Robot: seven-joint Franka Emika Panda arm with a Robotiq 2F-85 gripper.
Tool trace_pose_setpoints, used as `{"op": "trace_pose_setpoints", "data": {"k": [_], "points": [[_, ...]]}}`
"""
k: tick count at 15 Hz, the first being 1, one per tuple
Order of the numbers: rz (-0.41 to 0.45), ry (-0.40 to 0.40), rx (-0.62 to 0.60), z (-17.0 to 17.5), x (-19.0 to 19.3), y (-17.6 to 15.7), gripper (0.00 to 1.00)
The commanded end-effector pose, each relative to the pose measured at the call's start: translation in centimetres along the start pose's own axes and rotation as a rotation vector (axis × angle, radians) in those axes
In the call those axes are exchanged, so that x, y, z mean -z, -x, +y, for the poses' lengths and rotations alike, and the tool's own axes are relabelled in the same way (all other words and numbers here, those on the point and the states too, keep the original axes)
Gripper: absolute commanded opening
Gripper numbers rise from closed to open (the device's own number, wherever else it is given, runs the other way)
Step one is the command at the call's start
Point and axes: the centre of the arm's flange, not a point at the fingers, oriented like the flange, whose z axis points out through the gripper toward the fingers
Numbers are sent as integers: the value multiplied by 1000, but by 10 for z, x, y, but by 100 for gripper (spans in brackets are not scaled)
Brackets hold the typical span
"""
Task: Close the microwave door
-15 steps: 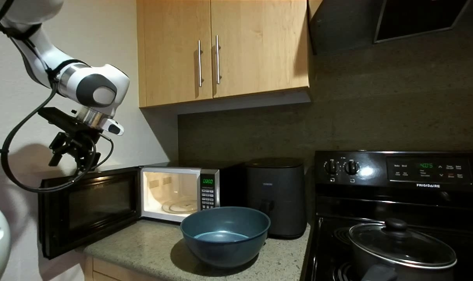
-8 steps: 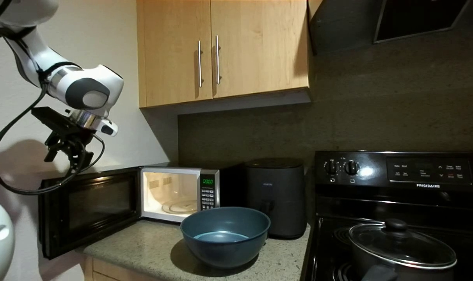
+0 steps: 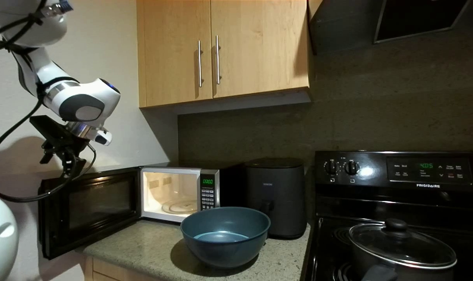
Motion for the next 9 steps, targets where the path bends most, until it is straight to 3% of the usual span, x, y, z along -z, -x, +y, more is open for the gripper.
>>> {"op": "trace_pose_setpoints", "data": {"k": [1,9], "points": [[-4,-58,23,-5,-21,-13,100],[-36,-56,16,-1,-42,-19,100]]}}
